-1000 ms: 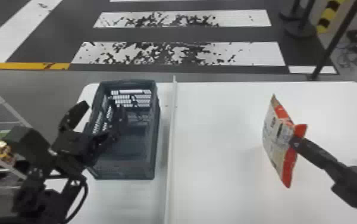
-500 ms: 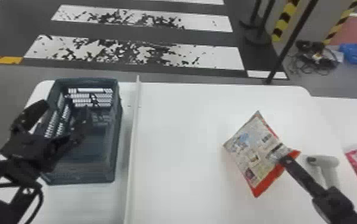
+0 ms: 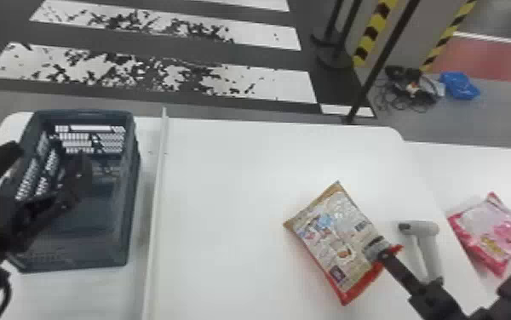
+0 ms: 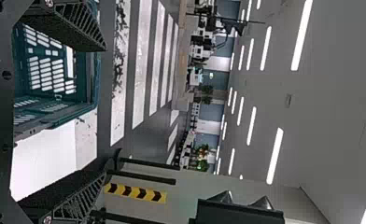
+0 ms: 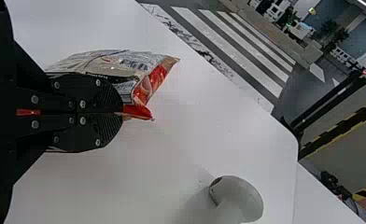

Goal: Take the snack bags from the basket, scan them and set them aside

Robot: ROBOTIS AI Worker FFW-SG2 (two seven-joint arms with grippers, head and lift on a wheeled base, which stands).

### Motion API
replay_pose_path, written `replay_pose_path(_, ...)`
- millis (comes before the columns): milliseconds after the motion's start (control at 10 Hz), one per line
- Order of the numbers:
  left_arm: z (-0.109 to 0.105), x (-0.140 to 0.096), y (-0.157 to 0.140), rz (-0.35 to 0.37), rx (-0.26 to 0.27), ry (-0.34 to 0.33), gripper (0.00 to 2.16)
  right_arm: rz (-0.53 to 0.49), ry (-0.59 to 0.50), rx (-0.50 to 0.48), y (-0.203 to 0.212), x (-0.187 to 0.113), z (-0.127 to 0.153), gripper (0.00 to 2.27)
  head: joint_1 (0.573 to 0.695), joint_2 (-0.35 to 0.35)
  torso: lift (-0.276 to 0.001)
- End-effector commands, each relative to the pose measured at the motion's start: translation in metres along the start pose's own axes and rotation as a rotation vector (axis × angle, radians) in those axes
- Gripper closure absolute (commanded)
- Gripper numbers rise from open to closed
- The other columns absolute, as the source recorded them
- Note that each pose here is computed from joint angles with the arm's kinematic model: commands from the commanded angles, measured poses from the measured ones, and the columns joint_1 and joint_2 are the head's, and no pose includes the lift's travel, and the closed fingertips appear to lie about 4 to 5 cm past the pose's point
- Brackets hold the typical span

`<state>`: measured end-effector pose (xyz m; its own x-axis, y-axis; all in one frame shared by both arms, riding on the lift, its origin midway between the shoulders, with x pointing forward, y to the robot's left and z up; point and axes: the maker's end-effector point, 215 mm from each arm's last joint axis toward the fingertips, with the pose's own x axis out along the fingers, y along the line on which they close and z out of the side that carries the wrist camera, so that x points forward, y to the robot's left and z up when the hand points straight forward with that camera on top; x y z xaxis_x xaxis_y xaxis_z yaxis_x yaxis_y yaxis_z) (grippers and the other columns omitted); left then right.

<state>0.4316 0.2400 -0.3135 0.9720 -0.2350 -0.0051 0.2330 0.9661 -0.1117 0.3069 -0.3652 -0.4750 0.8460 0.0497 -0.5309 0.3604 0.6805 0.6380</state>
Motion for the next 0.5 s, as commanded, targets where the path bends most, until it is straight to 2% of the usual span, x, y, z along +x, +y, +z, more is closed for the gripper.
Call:
replay_pose_path(0, 0.003, 0.003, -0.001, -0.005, 0.002, -0.005, 0.05, -0.051, -0.016, -0.072, 0.002, 0.001, 0.009, 0.05, 0.695, -0.191, -0.075)
replay_pose_path(200, -0.001, 0.003, -0.001, -0.007, -0.003, 0.012, 0.05, -0.137, -0.028, -0.106, -0.014, -0.001, 0.014, 0.01, 0.695, -0.206, -0.075)
replay_pose_path(400, -0.001, 0.003, -0.002, -0.008, -0.005, 0.012, 0.05, -0.172, -0.002, -0.110, -0.026, -0.006, 0.005, 0.05, 0.695, -0.228, -0.075)
